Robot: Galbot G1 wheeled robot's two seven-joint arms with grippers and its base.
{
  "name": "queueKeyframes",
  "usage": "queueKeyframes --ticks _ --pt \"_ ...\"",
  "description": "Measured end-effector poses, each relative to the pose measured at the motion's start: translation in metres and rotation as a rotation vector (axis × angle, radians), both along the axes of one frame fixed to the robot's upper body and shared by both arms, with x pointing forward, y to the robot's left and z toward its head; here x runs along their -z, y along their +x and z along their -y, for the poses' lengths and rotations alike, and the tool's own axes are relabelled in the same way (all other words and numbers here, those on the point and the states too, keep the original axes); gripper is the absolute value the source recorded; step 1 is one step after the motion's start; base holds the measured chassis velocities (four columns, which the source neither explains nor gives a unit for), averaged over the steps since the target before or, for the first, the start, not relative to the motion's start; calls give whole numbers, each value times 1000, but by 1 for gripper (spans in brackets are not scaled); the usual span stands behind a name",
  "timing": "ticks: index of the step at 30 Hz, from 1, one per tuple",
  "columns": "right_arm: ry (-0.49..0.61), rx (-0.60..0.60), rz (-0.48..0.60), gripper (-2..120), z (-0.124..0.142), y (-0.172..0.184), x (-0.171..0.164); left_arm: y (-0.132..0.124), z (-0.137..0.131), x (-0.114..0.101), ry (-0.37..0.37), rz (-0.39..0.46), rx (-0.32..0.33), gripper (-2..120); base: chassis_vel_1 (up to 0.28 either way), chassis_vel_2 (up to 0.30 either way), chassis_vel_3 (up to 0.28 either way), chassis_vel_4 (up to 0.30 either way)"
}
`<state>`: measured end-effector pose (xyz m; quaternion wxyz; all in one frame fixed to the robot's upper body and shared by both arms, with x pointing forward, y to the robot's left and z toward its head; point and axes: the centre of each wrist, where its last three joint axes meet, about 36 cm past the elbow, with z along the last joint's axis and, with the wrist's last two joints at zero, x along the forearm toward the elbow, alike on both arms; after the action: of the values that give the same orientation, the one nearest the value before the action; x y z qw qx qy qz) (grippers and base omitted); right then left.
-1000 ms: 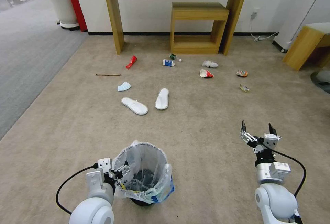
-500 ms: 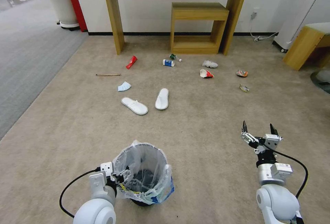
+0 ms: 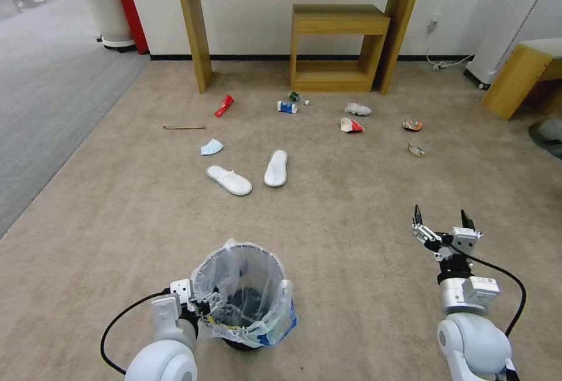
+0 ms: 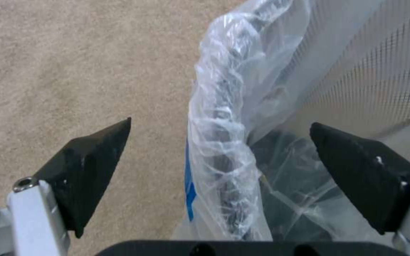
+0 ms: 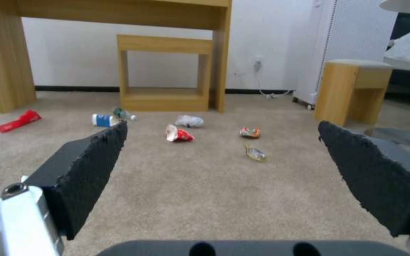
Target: Pick up the trash bin and place the garbage on the floor into it.
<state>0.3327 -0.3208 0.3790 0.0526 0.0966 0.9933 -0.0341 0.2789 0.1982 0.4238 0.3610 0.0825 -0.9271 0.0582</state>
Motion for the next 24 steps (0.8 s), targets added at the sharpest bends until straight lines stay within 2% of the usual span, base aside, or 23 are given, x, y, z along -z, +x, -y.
queueKeyframes --ticks 15,18,21,22,24 --pt "-4 3 5 100 1 -3 0 -1 4 9 -6 -28 -3 94 0 0 0 0" --pt "-3 3 6 100 1 -3 0 -1 4 10 -5 -31 -4 87 0 0 0 0" --pt "-4 4 7 100 1 -3 0 -1 4 12 -5 -35 -4 73 0 0 0 0" --pt "-4 4 7 100 1 -3 0 -1 4 12 -5 -35 -4 73 0 0 0 0" --pt "-4 4 8 100 1 -3 0 0 4 12 -5 -36 -4 64 0 0 0 0"
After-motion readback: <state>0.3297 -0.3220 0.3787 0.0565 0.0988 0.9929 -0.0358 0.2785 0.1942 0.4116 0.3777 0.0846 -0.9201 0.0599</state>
